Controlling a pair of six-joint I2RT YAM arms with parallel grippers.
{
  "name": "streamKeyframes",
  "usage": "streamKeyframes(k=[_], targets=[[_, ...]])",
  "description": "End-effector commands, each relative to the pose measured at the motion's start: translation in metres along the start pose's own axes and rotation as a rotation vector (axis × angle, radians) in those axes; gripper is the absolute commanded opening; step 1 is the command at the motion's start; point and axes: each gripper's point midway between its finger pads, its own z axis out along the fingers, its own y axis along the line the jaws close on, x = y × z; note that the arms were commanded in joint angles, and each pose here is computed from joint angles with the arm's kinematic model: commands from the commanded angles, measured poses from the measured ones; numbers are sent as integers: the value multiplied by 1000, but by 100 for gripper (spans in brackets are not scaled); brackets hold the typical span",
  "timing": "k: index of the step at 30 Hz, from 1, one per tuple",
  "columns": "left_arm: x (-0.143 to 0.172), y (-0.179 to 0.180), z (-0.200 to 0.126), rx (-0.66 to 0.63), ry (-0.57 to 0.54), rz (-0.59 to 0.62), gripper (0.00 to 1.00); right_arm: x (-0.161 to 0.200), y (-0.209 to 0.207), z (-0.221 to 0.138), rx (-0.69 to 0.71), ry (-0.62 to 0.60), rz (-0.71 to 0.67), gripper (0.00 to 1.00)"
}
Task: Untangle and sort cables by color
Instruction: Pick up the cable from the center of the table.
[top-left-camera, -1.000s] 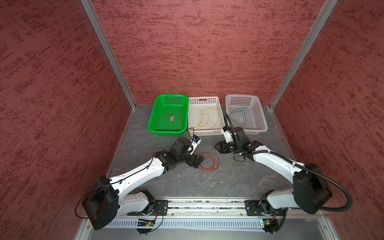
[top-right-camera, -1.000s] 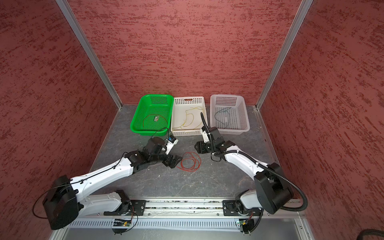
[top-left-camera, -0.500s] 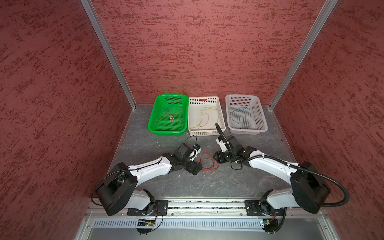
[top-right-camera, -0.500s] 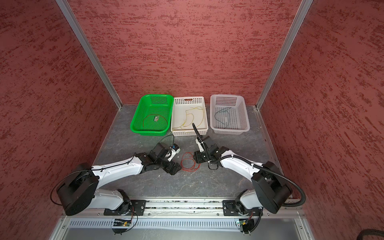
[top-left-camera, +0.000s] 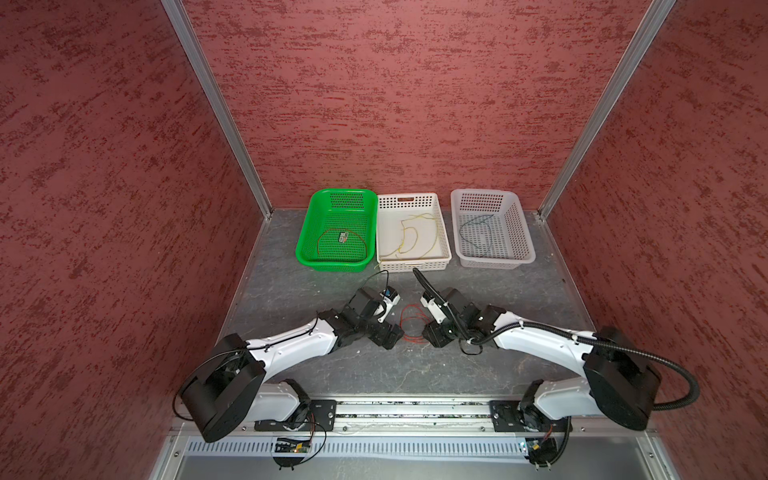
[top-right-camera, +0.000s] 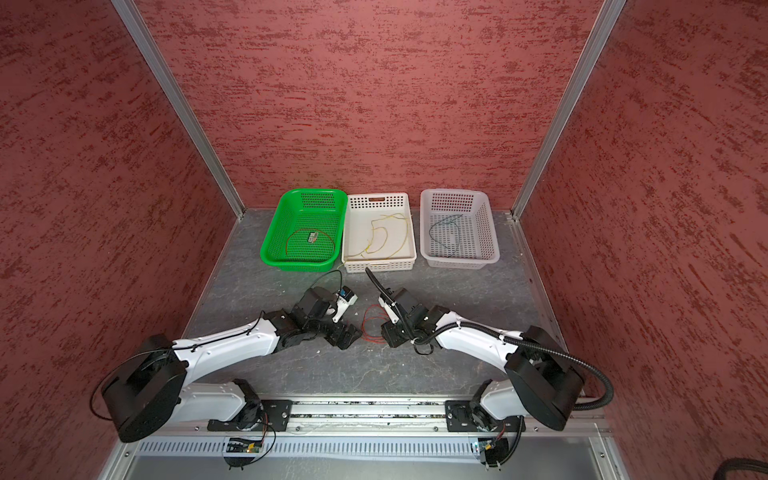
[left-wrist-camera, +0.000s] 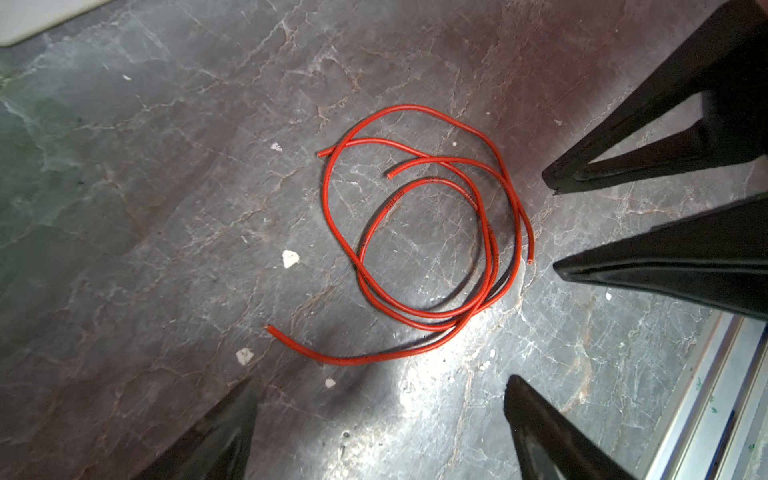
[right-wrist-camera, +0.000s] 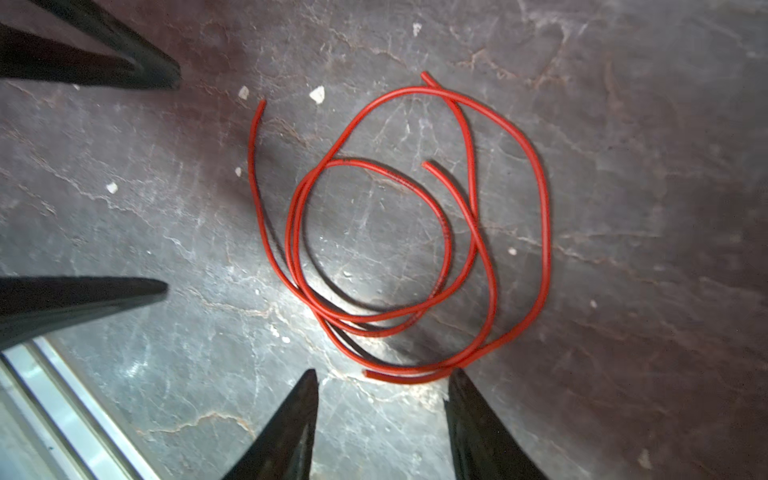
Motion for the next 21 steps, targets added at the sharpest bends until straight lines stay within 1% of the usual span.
streamKeyframes(k=[1, 8, 13, 17, 21], targets=[[-9, 1, -6, 14, -47, -18, 93, -5, -3, -3, 42, 1, -118, 53], [-13, 4, -14, 17, -70, -25, 92, 6, 0, 18, 96, 92, -202, 53], [-13, 6, -14, 21, -78, -31, 93, 8, 3, 21, 96, 103, -234, 53], [-13, 6, -14, 23, -82, -33, 93, 10, -4, 28, 140, 130, -238, 53], [-12, 6, -14, 23, -86, -34, 93, 6, -10, 30, 182, 128, -239, 52]])
